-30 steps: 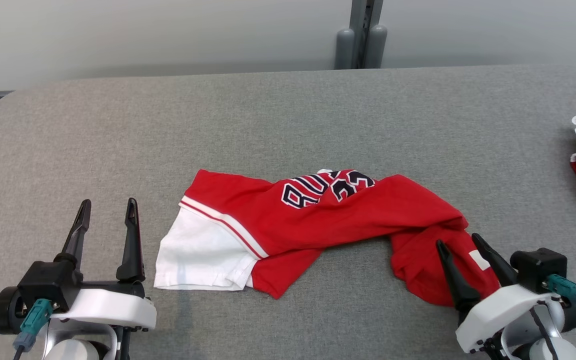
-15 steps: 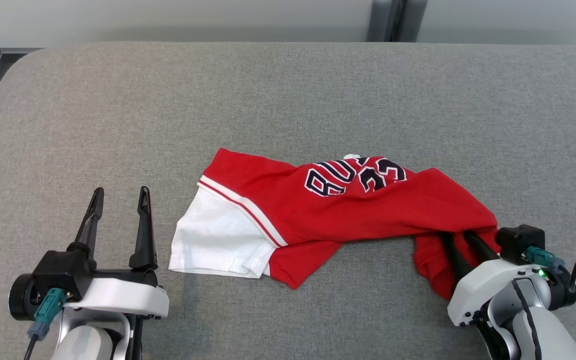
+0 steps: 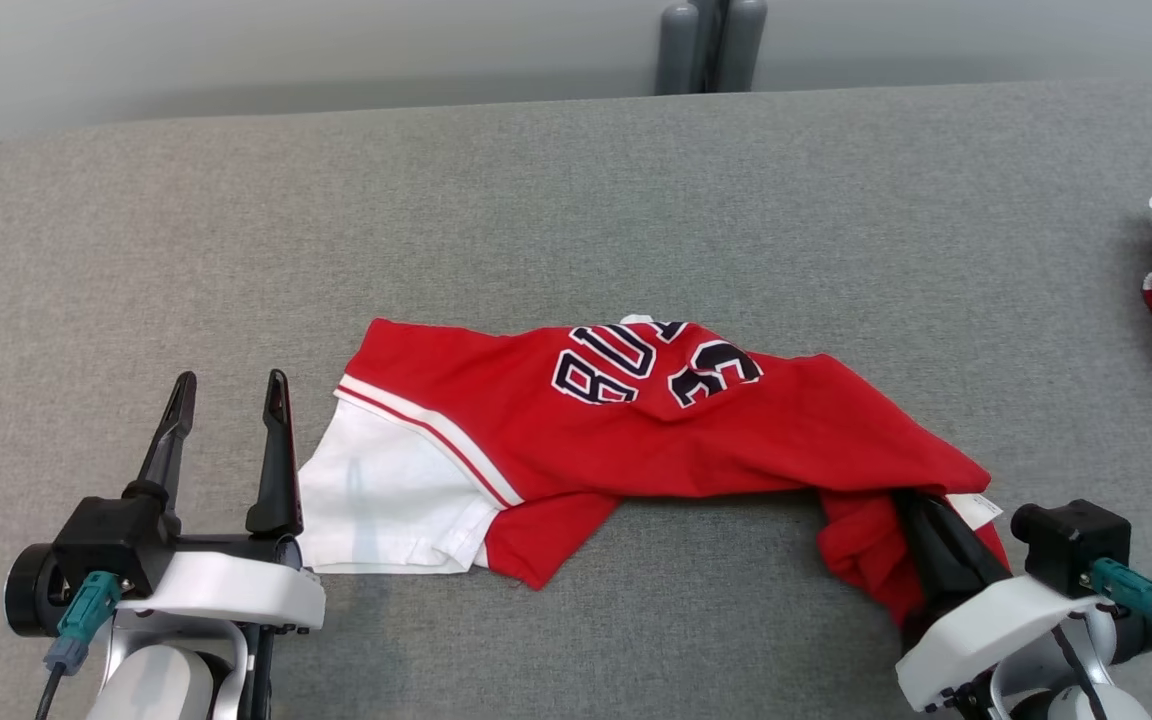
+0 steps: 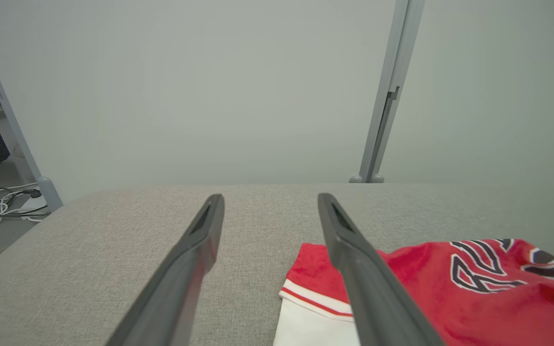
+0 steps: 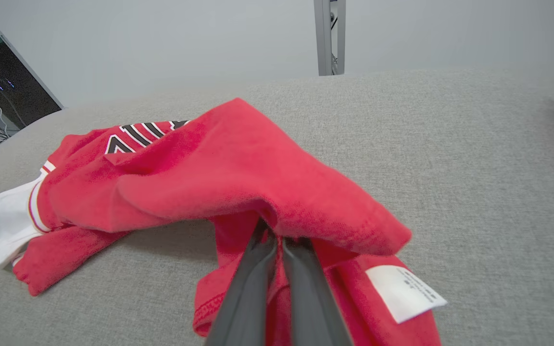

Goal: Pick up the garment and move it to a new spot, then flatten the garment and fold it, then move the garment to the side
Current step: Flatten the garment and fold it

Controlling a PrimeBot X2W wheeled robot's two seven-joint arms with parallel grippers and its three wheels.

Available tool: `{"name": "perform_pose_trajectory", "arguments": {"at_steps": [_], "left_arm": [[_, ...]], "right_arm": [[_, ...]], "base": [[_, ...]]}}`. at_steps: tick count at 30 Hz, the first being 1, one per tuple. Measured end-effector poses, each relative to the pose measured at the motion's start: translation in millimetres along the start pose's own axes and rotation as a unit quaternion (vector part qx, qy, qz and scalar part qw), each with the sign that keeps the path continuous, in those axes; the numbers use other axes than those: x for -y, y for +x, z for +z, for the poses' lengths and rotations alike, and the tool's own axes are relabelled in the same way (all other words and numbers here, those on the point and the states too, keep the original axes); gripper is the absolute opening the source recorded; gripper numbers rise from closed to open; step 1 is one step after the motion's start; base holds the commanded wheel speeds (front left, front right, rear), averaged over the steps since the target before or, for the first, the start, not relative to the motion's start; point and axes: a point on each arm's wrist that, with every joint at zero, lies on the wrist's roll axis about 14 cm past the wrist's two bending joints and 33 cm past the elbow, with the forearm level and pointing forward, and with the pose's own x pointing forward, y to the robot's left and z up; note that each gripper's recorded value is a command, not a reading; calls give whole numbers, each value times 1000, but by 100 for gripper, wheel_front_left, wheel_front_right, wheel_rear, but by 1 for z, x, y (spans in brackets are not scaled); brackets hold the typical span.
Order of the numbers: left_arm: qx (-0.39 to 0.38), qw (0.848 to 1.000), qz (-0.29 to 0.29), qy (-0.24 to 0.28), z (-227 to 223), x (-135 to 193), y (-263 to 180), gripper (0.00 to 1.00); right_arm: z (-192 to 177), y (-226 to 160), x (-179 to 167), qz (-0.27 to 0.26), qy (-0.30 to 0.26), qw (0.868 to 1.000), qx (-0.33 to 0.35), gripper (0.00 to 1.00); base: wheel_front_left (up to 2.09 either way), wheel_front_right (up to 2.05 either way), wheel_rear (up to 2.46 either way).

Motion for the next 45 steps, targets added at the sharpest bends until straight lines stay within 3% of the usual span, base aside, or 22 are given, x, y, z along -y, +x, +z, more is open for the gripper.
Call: {"name": "perform_pose_trajectory", "arguments": {"at_steps": [11, 17, 35, 45], "left_arm": [[5, 1000, -26, -3, 3, 15, 7, 100], [5, 1000, -27, -5, 3, 16, 7, 100], [-16, 1000, -16, -8, -17, 8, 19, 100], [-34, 999, -20, -9, -35, 10, 32, 100]], "right_arm": [[58, -28, -10, 17, 11, 997, 73, 0], [88, -34, 18, -22, -10, 994, 111, 0], [32, 40, 69, -52, 37, 998, 5, 0], [9, 100, 71, -30, 44, 997, -54, 0]], "base": [[0, 0, 0], [0, 0, 0], [0, 0, 0], [0, 0, 0]]}}
